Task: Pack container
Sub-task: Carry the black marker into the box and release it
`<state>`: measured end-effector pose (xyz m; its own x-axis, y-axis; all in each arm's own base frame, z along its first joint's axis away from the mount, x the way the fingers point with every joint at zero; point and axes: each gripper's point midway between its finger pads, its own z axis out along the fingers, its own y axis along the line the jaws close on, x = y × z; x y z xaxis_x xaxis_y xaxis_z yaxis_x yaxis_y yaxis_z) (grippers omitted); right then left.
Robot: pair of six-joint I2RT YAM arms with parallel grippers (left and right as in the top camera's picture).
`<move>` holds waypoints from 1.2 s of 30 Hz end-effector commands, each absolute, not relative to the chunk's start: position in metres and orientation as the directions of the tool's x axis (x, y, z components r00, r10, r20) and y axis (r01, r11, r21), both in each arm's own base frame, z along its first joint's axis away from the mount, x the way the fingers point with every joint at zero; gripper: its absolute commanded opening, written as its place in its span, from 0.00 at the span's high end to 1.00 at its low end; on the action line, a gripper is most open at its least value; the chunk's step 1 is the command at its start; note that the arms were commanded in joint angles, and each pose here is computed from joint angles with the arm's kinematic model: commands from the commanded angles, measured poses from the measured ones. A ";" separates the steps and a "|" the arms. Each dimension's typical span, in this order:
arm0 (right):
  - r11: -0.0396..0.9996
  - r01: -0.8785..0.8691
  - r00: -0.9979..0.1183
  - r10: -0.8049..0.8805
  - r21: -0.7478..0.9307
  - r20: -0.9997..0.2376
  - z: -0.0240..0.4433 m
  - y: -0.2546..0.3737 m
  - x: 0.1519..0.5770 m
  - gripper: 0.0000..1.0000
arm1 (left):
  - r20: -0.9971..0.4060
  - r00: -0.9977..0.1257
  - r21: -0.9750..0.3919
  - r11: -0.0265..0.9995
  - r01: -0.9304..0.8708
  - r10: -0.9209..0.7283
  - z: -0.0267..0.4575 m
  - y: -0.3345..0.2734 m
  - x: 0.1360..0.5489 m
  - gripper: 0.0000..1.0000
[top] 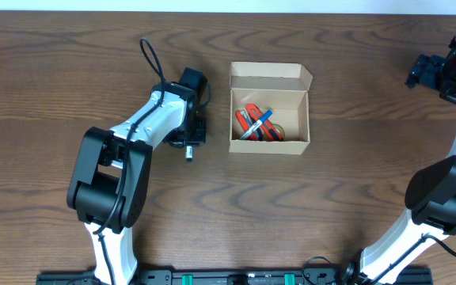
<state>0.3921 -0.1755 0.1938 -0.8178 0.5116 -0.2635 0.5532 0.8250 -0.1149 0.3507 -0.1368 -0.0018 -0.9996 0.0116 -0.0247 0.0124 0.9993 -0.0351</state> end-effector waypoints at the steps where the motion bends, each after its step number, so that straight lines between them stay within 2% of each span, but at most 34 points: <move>1: 0.817 0.565 -0.809 0.523 -0.111 -0.268 0.196 -0.175 0.391 0.01 | -0.009 -1.000 -0.029 0.999 0.020 0.020 -0.007 -0.134 0.348 0.94; 11: 0.817 0.565 -0.809 0.523 -0.111 -0.268 0.196 -0.175 0.391 0.01 | -0.026 -0.997 -0.031 0.996 0.079 0.079 0.013 -0.136 0.360 0.94; 18: 0.817 0.565 -0.809 0.523 -0.111 -0.268 0.196 -0.175 0.391 0.01 | -0.170 -0.981 -0.063 0.992 0.109 0.097 0.108 -0.139 0.415 0.94; 21: 0.817 0.565 -0.809 0.523 -0.111 -0.268 0.196 -0.175 0.391 0.01 | -0.254 -0.952 -0.142 0.967 0.211 0.171 0.158 -0.156 0.428 0.94; 27: 0.817 0.565 -0.809 0.523 -0.111 -0.268 0.196 -0.175 0.391 0.01 | -0.350 -0.889 -0.194 0.906 0.376 0.294 0.223 -0.188 0.419 0.95; 36: 0.817 0.565 -0.809 0.523 -0.111 -0.268 0.196 -0.175 0.391 0.01 | -0.427 -0.807 -0.255 0.801 0.541 0.409 0.242 -0.255 0.397 0.94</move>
